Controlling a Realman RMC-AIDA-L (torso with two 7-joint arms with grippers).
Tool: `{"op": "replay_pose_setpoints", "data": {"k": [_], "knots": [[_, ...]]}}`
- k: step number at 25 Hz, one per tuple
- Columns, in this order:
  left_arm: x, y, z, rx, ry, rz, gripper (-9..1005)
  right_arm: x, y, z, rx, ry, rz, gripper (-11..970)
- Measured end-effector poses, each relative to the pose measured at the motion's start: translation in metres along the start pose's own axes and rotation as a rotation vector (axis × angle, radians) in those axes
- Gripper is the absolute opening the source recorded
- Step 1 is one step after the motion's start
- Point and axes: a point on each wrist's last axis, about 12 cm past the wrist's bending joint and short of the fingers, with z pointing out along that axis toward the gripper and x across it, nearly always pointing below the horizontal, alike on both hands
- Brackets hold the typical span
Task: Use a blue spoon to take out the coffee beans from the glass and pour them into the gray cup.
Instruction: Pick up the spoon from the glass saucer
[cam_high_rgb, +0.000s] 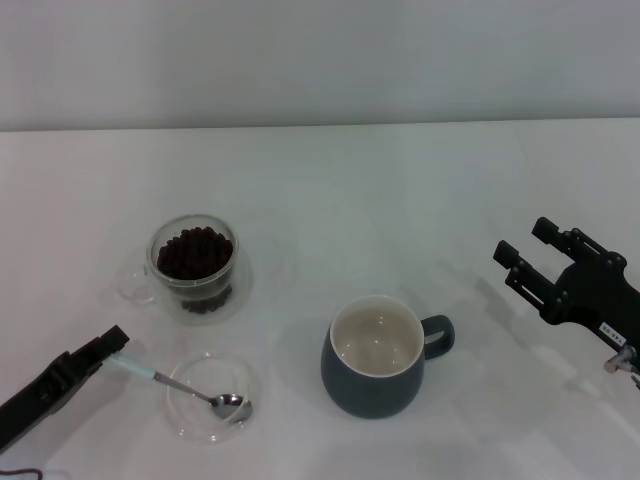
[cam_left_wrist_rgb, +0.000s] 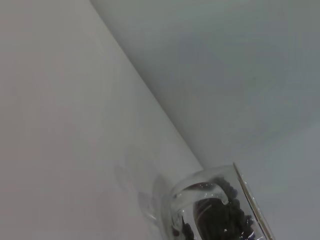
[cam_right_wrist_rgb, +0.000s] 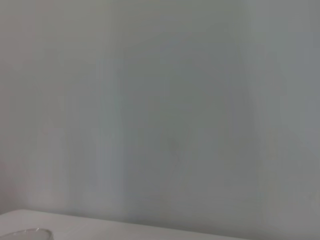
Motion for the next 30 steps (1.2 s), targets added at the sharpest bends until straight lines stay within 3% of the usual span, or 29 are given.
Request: {"op": "replay_pose_setpoints", "data": {"k": [19,30], "knots": [[-0.022,-0.005,-0.020,0.049,-0.076,0.089,133,0.001,0.000,0.000,0.001,0.004,0.005,664],[-0.056,-0.029,-0.027,0.213,-0.121,0.201,133,0.001,-0.001,0.000,0.010,0.010,0.002,664]]}}
